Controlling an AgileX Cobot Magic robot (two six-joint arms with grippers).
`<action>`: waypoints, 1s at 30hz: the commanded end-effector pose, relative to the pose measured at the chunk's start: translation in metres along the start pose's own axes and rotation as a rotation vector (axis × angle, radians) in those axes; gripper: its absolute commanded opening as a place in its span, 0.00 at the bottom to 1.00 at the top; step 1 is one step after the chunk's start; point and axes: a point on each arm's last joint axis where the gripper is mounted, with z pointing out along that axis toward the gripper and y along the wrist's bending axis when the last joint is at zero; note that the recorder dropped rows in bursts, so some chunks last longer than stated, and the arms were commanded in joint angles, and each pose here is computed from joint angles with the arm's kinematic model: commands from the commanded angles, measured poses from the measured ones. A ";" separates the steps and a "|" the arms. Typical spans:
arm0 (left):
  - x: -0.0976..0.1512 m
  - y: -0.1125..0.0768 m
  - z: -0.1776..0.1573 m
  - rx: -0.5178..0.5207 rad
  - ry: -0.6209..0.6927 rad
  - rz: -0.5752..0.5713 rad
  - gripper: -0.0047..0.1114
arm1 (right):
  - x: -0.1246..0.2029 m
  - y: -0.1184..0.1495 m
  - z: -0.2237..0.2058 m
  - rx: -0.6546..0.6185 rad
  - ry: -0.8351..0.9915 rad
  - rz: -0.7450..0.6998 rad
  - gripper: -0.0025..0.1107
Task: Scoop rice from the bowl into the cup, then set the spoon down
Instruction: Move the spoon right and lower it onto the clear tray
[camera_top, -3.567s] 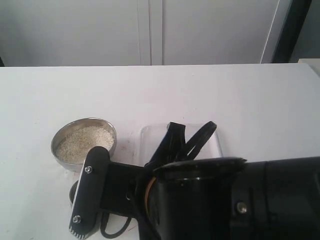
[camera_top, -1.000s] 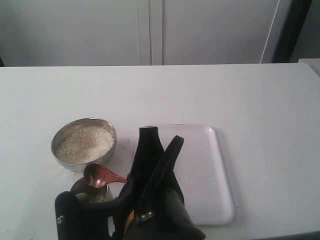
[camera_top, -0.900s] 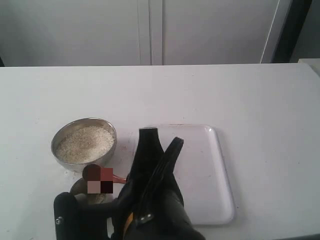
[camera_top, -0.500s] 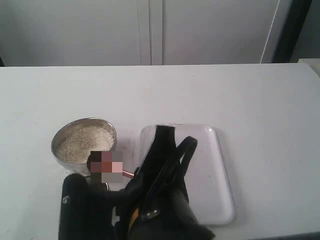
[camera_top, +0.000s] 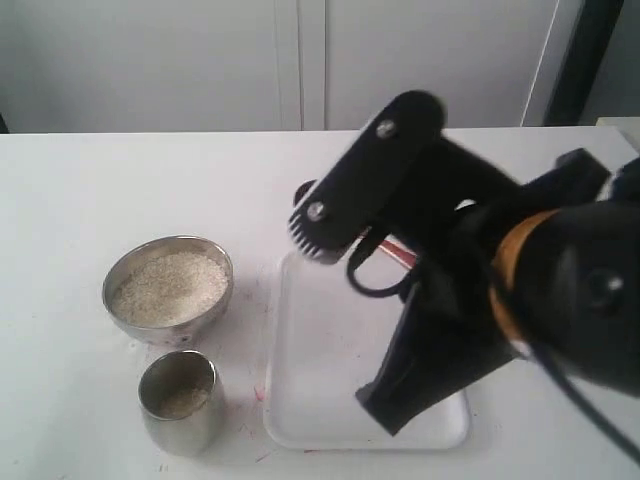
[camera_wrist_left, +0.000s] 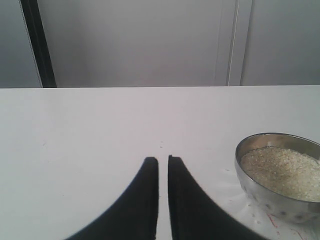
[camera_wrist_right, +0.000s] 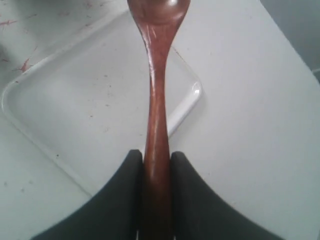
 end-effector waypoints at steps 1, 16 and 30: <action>-0.003 -0.001 0.000 0.010 -0.012 -0.012 0.16 | 0.011 -0.020 -0.013 -0.003 0.035 0.237 0.02; -0.003 -0.001 0.000 0.010 -0.012 -0.012 0.16 | 0.030 0.001 0.012 -0.084 0.007 0.688 0.02; -0.003 -0.001 0.000 0.010 -0.012 -0.012 0.16 | 0.020 0.011 0.040 -0.026 0.000 0.765 0.02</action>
